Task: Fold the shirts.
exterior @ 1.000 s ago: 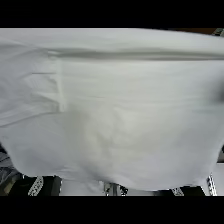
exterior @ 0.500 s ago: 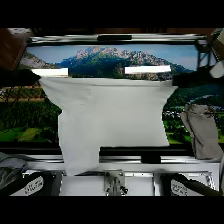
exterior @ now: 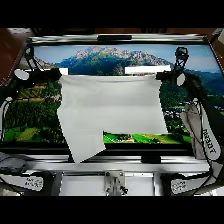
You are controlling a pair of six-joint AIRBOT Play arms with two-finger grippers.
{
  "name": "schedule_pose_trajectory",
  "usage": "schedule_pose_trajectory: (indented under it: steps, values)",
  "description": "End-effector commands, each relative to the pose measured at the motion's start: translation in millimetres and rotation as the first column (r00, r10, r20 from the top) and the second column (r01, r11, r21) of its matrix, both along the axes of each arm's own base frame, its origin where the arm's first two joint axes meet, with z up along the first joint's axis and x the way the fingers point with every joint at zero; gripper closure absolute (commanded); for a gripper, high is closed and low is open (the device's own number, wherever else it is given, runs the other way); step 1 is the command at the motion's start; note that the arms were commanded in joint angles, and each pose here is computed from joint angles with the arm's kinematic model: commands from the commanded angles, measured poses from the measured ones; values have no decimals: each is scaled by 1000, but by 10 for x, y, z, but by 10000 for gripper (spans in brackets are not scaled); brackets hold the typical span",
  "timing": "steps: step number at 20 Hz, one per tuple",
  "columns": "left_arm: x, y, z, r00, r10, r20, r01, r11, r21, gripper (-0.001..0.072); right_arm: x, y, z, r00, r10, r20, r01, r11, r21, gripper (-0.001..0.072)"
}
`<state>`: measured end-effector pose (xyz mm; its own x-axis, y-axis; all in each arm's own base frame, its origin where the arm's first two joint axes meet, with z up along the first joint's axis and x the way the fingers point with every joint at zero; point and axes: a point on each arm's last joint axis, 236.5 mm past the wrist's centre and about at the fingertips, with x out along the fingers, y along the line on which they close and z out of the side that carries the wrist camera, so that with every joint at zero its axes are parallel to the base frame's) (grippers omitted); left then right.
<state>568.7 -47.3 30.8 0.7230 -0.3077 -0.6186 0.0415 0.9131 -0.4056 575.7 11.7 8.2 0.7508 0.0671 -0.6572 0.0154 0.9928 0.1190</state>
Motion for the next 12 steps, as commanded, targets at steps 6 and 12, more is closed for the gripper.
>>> schedule_pose_trajectory:
  steps: [6,12]
  values:
    - [-357,-316,-495,968,-144,-205,136,989,-51,675,-269,120,-496,980,-13,-201,32,996,87,641]
    - [-1147,-275,-751,827,-289,-482,293,954,-68,676,-889,-106,-626,894,5,-448,4,1000,19,641]
